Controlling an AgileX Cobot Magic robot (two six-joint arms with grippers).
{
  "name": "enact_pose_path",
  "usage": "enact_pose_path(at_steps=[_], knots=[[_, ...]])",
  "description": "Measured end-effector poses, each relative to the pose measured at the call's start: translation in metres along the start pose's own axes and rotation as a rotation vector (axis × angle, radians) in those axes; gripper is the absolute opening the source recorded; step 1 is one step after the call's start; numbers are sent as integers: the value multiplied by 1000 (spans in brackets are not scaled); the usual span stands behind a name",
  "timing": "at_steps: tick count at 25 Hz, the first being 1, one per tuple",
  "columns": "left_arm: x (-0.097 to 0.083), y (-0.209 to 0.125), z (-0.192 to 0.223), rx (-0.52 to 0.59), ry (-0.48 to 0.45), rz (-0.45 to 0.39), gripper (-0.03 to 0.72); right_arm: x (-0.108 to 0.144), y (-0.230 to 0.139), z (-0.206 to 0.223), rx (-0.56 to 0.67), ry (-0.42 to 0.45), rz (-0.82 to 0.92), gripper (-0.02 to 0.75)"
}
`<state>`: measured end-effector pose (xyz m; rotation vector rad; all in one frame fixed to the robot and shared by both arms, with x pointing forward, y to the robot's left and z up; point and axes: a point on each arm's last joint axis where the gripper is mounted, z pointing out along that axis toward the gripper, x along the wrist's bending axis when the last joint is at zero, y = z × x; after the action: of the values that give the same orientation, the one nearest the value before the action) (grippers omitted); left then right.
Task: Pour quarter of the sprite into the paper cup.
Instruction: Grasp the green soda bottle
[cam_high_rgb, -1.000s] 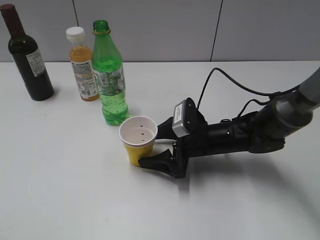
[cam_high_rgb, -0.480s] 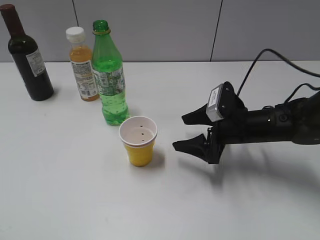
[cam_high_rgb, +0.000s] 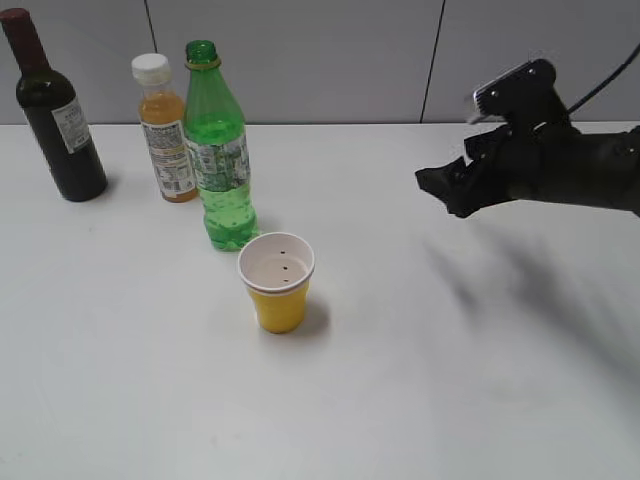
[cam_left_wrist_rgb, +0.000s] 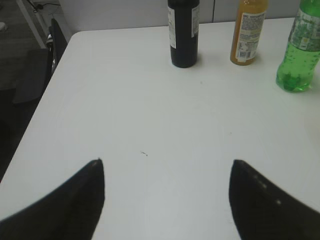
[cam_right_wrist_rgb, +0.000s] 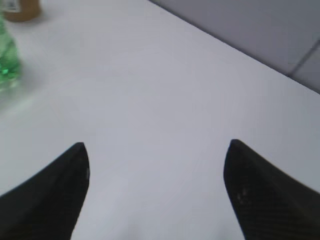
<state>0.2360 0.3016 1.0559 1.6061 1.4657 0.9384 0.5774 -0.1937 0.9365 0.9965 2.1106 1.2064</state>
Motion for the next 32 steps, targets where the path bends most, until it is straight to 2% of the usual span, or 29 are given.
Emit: enact_pose_path(at_steps=[5, 8, 11, 13, 19, 23, 27, 29, 32], knots=[[0, 0, 0, 0, 0, 0, 589, -28, 23, -8, 153, -221, 42, 620], [0, 0, 0, 0, 0, 0, 589, -48, 45, -14, 251, -369, 154, 614], [0, 0, 0, 0, 0, 0, 589, -62, 69, -22, 345, -450, 222, 604], [0, 0, 0, 0, 0, 0, 589, -66, 90, -29, 391, -455, 229, 600], [0, 0, 0, 0, 0, 0, 589, -73, 131, -52, 466, -369, 306, 593], [0, 0, 0, 0, 0, 0, 589, -85, 127, -69, 579, -355, 369, 593], [0, 0, 0, 0, 0, 0, 589, -85, 115, -80, 728, -329, 427, 593], [0, 0, 0, 0, 0, 0, 589, -82, 114, -85, 761, -312, 446, 593], [0, 0, 0, 0, 0, 0, 589, -77, 120, -99, 740, -300, 467, 593]])
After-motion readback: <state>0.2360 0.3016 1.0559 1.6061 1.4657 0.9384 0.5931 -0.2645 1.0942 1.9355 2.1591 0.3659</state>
